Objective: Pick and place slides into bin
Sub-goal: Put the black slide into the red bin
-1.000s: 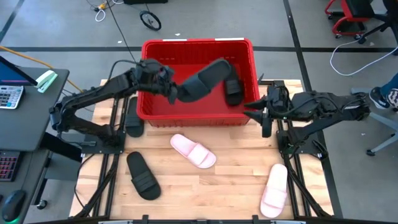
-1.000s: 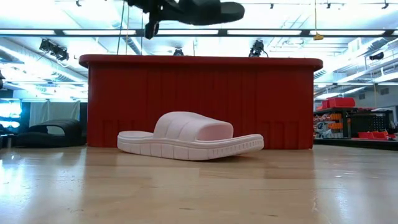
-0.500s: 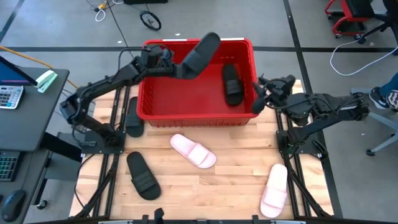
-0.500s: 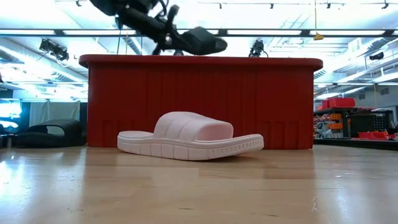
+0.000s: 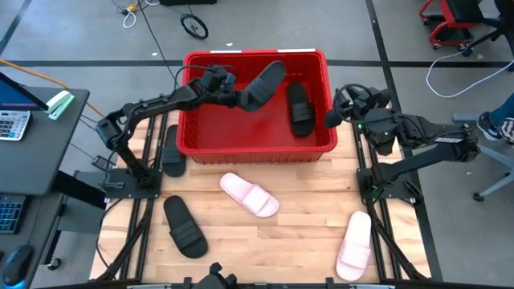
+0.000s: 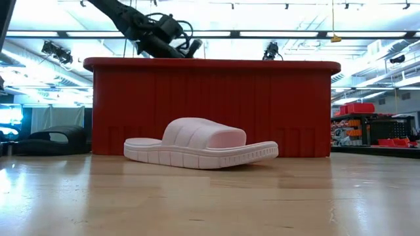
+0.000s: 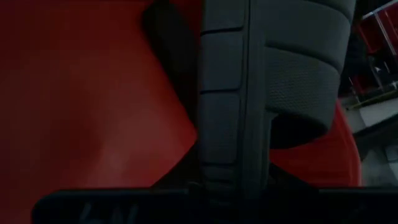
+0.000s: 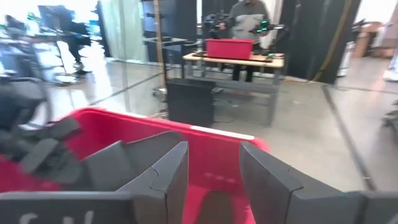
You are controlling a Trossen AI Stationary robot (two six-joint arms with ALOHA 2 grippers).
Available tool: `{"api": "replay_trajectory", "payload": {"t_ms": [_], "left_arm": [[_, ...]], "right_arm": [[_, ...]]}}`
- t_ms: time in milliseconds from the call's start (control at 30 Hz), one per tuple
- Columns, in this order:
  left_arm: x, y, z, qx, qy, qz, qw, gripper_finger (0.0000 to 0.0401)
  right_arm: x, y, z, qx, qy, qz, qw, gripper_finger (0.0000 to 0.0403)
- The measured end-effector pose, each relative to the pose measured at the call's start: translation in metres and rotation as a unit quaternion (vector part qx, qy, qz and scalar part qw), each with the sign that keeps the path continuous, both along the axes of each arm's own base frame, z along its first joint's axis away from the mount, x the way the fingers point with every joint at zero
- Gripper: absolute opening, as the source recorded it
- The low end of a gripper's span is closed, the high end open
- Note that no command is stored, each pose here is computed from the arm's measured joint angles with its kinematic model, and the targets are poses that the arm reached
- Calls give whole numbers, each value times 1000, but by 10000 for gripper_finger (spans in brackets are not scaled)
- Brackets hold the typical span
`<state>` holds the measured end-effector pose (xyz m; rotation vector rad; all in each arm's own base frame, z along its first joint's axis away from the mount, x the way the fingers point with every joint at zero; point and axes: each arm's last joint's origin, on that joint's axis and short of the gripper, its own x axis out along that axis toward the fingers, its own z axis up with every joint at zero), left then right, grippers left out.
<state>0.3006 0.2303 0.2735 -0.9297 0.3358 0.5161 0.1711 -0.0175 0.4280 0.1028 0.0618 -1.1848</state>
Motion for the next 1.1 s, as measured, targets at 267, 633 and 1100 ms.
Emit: {"api": "replay_trajectory", "payload": {"t_ms": [267,633,1100], "left_arm": [[3,3,-10,-40,7,54,998,47],[13,-12,-8,-158,-34,102,982,47],[17,-32,-20,-278,-31,320,905,47]], "right_arm": [[-5,-26,0,-12,37,-72,997,146],[-9,-49,1,4,26,-92,995,144],[-3,-49,0,-1,96,28,995,144]]}}
